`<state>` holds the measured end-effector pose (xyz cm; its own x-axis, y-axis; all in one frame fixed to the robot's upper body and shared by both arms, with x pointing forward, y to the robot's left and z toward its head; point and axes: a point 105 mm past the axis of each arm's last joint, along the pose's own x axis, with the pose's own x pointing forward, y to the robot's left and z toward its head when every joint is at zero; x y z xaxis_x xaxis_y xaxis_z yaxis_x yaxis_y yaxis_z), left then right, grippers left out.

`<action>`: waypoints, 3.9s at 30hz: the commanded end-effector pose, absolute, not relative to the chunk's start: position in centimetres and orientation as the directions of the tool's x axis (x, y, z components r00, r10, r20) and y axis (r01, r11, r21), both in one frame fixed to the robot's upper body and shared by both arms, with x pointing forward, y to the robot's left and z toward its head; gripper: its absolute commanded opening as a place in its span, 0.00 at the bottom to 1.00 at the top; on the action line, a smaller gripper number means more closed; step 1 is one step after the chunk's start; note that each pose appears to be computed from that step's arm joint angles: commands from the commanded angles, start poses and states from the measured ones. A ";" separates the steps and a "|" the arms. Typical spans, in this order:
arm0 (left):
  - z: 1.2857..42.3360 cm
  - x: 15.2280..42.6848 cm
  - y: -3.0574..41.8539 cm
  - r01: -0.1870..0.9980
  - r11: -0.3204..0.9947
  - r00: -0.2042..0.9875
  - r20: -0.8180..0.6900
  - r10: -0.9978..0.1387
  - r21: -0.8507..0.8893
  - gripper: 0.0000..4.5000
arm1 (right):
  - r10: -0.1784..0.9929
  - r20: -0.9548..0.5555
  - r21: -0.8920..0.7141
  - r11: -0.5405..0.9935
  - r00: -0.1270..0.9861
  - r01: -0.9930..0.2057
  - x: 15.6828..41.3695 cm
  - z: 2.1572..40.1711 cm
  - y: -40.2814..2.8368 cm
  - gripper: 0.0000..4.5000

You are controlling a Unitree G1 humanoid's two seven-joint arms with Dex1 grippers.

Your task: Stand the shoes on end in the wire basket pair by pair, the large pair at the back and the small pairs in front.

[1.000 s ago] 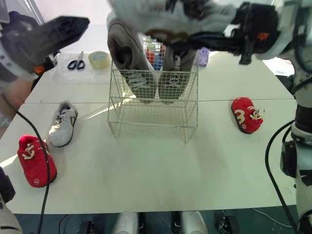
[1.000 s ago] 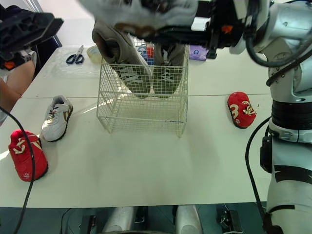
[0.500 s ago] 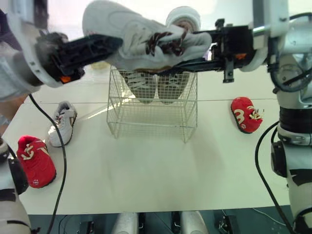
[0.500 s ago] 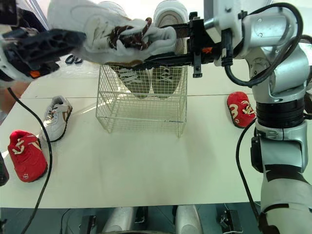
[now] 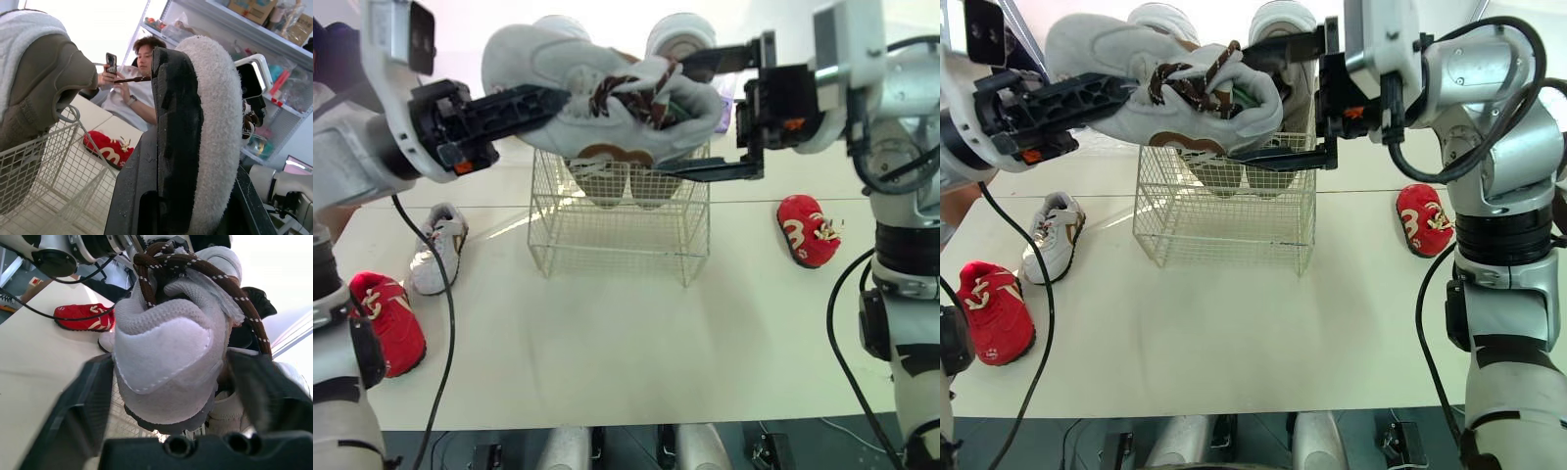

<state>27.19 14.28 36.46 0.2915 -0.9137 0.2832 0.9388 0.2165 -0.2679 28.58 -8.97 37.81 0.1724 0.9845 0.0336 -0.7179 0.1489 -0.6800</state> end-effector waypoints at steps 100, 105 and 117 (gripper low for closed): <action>23.5 25.9 16.6 0.648 0.758 0.762 0.073 -0.644 -0.075 0.74 | 0.923 0.112 -0.373 0.383 0.369 -0.845 31.9 34.8 -15.6 0.99; 27.0 28.3 23.7 0.371 0.928 0.922 0.112 -0.371 0.027 0.98 | 0.860 0.336 -0.360 0.494 0.384 -0.791 30.6 39.9 -17.9 1.00; 23.0 30.2 37.2 -0.065 0.979 0.897 -0.418 0.141 0.191 0.98 | 0.968 -0.249 -0.301 -0.048 0.030 -0.953 24.7 29.1 -8.5 1.00</action>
<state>30.12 36.82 22.51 0.9050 0.1197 -0.4081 -0.0539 0.9841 0.1692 24.98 -8.53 29.44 0.0115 0.9823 -0.1870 -0.9732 -0.0319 -0.2279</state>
